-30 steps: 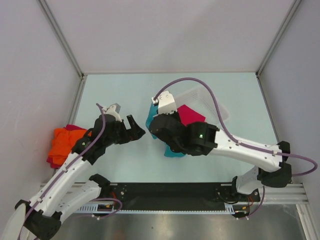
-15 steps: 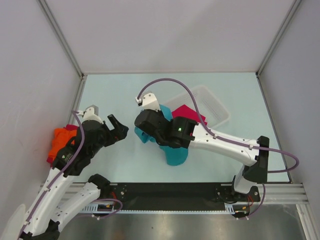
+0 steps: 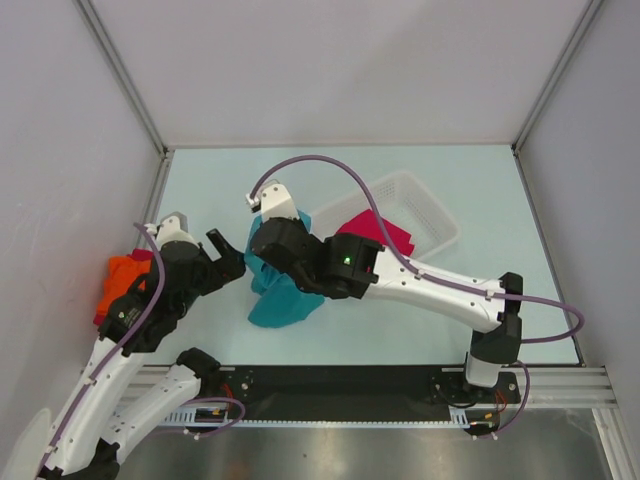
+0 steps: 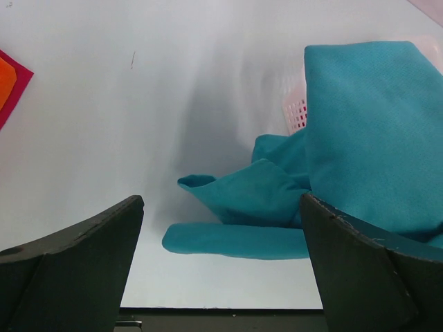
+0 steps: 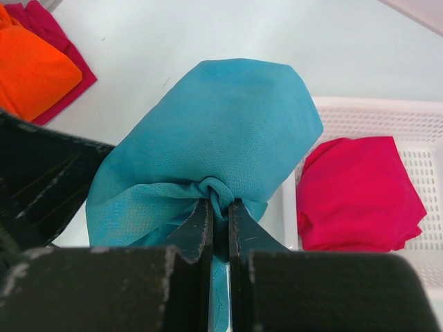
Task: Fold and stack the t-shirts
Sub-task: Move the tshirt to the center of the board
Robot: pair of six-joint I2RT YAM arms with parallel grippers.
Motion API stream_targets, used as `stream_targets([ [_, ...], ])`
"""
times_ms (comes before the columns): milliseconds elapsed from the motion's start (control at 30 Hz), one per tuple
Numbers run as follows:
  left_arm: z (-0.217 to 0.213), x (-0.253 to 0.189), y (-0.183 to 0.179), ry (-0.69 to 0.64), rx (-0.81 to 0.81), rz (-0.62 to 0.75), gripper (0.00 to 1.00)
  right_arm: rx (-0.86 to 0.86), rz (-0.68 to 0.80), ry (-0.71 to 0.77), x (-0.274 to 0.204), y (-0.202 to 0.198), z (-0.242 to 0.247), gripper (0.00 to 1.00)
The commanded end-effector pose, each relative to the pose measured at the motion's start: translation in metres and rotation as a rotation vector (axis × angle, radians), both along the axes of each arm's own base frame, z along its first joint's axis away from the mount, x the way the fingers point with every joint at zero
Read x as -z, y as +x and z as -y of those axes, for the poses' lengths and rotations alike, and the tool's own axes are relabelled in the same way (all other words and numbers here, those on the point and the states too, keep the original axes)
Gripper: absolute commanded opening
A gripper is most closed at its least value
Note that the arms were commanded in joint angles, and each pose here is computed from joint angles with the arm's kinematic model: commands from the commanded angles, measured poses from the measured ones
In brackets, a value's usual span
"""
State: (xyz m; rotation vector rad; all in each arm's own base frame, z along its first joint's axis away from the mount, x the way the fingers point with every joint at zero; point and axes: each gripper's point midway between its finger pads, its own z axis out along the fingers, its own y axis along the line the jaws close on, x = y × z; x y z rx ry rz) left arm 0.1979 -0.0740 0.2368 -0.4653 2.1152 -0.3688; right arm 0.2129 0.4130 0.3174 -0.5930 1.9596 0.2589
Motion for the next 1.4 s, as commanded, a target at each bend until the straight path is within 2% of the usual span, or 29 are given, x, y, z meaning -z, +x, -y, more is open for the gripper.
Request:
stream_targets([
  [0,-0.003,-0.016,0.004,-0.024,-0.030,0.042,1.00,0.023,-0.023,0.020,0.012,0.018,-0.001,0.00],
  [133,-0.005,-0.016,0.002,-0.021,-0.034,0.046,0.99,0.043,-0.113,0.027,0.051,0.033,0.006,0.00],
  [167,-0.005,-0.017,0.002,-0.021,-0.034,0.051,0.99,0.042,-0.136,0.013,0.067,0.035,0.008,0.06],
  [200,-0.006,-0.017,0.001,-0.017,-0.036,0.050,0.99,0.024,-0.165,0.016,0.075,0.034,0.007,0.13],
  [233,-0.006,-0.017,0.001,-0.015,-0.035,0.051,0.99,0.036,-0.184,0.016,0.082,0.040,0.012,0.41],
  [300,-0.007,-0.017,0.002,-0.015,-0.038,0.051,0.99,0.027,-0.241,0.022,0.100,0.040,0.014,0.53],
  [333,-0.006,-0.017,0.002,-0.013,-0.035,0.051,1.00,0.031,-0.254,0.020,0.104,0.041,0.017,0.63],
  [433,-0.005,-0.015,0.003,-0.013,-0.030,0.044,0.99,0.066,-0.263,0.013,0.109,0.049,0.031,0.75],
  [700,0.002,-0.007,0.007,-0.026,-0.013,0.035,1.00,0.169,-0.237,0.017,0.094,0.067,0.085,0.78],
  [967,0.006,-0.002,0.010,-0.025,-0.003,0.024,1.00,0.247,-0.331,0.010,0.140,0.064,0.136,0.78],
  [1367,0.009,0.000,0.013,-0.019,0.007,0.020,0.99,0.205,-0.395,-0.005,0.163,0.048,0.120,0.77],
])
